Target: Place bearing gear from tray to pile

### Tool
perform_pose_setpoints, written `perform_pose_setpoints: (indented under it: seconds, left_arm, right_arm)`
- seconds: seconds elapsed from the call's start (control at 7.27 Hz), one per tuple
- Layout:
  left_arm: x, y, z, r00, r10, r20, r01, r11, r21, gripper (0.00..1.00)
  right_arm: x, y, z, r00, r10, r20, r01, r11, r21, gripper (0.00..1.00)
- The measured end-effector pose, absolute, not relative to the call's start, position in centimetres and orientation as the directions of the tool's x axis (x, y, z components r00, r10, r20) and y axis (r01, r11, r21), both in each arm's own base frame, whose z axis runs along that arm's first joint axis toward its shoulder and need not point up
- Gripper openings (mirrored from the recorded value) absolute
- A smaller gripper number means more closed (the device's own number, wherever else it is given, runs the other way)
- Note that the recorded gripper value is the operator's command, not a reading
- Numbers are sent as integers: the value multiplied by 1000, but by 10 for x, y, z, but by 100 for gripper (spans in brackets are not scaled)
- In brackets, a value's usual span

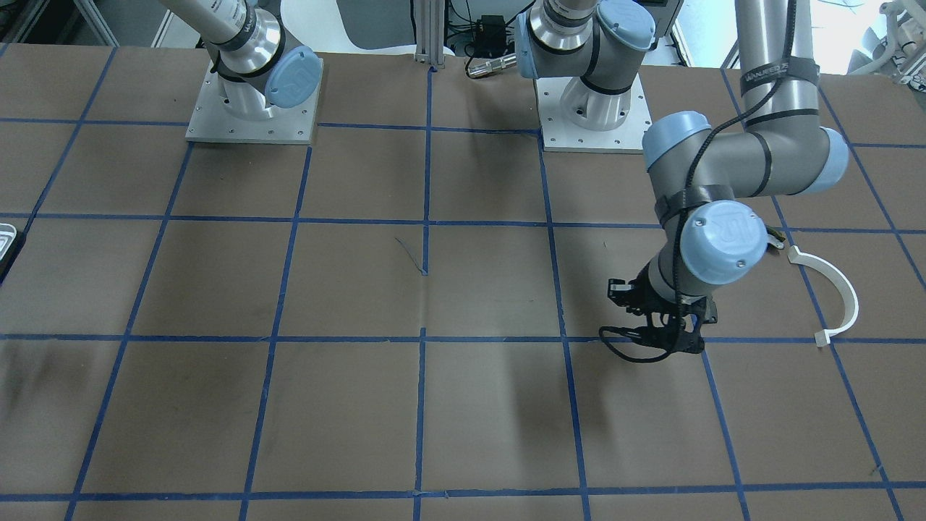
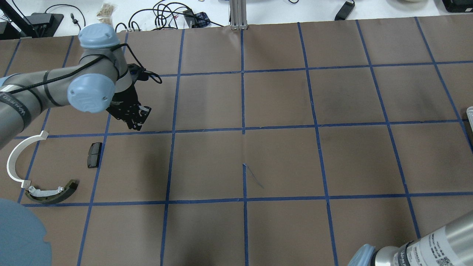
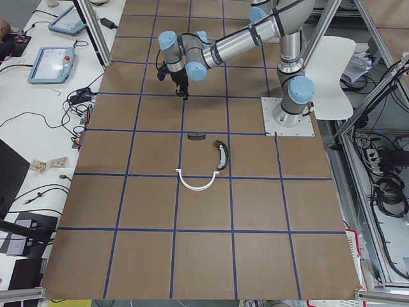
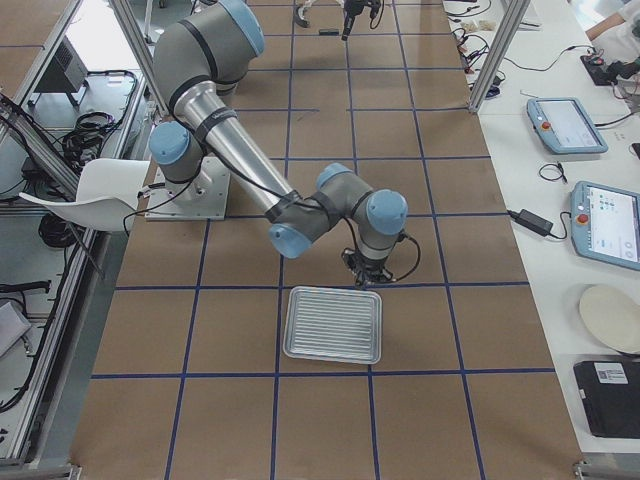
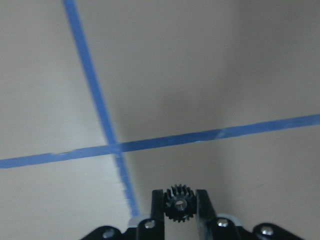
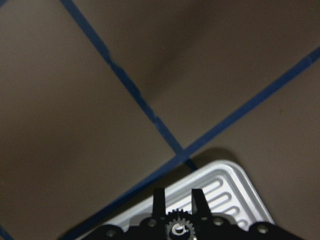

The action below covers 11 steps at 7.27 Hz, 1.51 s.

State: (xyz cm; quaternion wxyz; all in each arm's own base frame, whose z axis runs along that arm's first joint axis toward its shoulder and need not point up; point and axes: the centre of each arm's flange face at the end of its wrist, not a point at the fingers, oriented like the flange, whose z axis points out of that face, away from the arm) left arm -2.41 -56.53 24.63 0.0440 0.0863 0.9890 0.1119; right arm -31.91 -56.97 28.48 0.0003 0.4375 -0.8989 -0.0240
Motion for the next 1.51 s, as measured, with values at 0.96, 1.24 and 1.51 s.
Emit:
perform_pose_setpoints:
  seconds: [0.96,1.24,1.51]
  left_arm:
    - [218,-513,199,-988,153,13,152,965,214,0]
    - [218,-511,189,-987,156,28,158,963,220,0]
    - [215,-511,187,-987,155,46,162,963,215,30]
  right_arm:
    - [220,-609,284,-946,-324,-27,-325,946,0,0]
    - [332,-560,277,-986,-140,-88,-140,990,1,0]
    - [390,-529,255,-995,-10,-100,-11,1000,9,13]
